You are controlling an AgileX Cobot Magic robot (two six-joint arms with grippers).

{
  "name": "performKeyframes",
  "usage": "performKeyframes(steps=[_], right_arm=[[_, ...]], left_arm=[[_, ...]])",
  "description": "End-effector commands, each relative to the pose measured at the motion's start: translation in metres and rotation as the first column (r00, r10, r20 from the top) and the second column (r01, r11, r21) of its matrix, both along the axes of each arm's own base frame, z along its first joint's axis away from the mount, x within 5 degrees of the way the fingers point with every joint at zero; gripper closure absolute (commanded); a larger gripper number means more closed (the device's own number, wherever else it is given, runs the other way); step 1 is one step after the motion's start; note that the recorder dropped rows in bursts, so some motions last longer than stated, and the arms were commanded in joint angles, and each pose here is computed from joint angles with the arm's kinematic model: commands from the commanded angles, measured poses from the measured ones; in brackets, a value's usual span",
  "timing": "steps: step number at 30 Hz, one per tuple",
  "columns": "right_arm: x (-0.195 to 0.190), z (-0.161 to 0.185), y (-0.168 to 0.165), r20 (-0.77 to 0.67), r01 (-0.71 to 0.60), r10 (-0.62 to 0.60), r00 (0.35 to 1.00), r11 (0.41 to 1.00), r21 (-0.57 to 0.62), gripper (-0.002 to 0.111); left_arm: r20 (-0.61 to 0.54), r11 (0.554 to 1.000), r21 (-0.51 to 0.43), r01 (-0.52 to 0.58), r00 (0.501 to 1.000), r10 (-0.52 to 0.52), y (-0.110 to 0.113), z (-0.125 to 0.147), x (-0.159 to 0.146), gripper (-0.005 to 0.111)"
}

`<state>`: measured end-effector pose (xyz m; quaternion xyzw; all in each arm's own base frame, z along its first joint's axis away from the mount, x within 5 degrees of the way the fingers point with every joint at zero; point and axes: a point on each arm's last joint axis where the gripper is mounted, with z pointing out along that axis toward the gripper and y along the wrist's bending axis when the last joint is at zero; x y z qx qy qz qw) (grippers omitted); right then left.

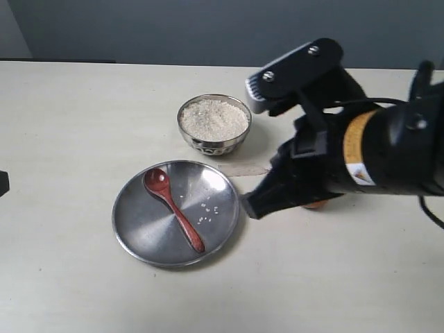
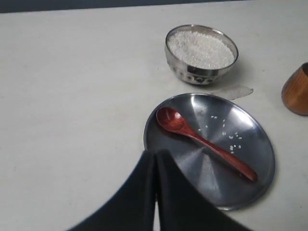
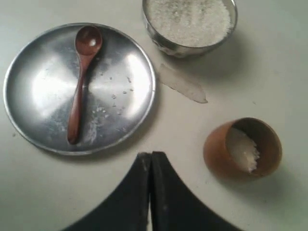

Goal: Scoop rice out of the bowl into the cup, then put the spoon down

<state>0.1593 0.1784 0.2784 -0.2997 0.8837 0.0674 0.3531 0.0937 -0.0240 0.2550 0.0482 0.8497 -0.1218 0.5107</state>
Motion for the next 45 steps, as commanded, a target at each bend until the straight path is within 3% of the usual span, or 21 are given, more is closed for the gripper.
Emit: performKeyframes(steps=[1, 10, 18, 24, 45], right_arm=[[-0.019, 0.0, -0.034, 0.055, 0.049, -0.051, 0.997, 0.998, 0.04, 0.108], [-0.048, -0.012, -0.085, 0.199, 0.051, -0.068, 0.978, 0.995, 0.091, 0.108], [-0.063, -0.025, -0.111, 0.29, 0.027, -0.052, 0.956, 0.996, 0.088, 0.108], [-0.065, -0.027, -0.115, 0.305, 0.031, -0.055, 0.951, 0.996, 0.085, 0.108], [-0.067, -0.03, -0.114, 0.255, 0.045, -0.075, 0.964, 0.992, 0.119, 0.108]], left_arm=[[0.091, 1.0, -0.007, 0.006, 0.996, -0.005, 0.0, 0.008, -0.014, 0.106], [0.22, 0.999, 0.022, 0.028, 0.975, -0.032, 0.0, 0.015, -0.042, 0.106], [0.295, 0.999, 0.037, 0.021, 0.955, -0.031, 0.001, 0.018, -0.054, 0.106], [0.311, 0.995, 0.099, -0.007, 0.95, -0.024, 0.005, 0.018, -0.053, 0.106], [0.309, 0.995, 0.101, -0.007, 0.951, -0.025, 0.005, 0.018, -0.053, 0.106]])
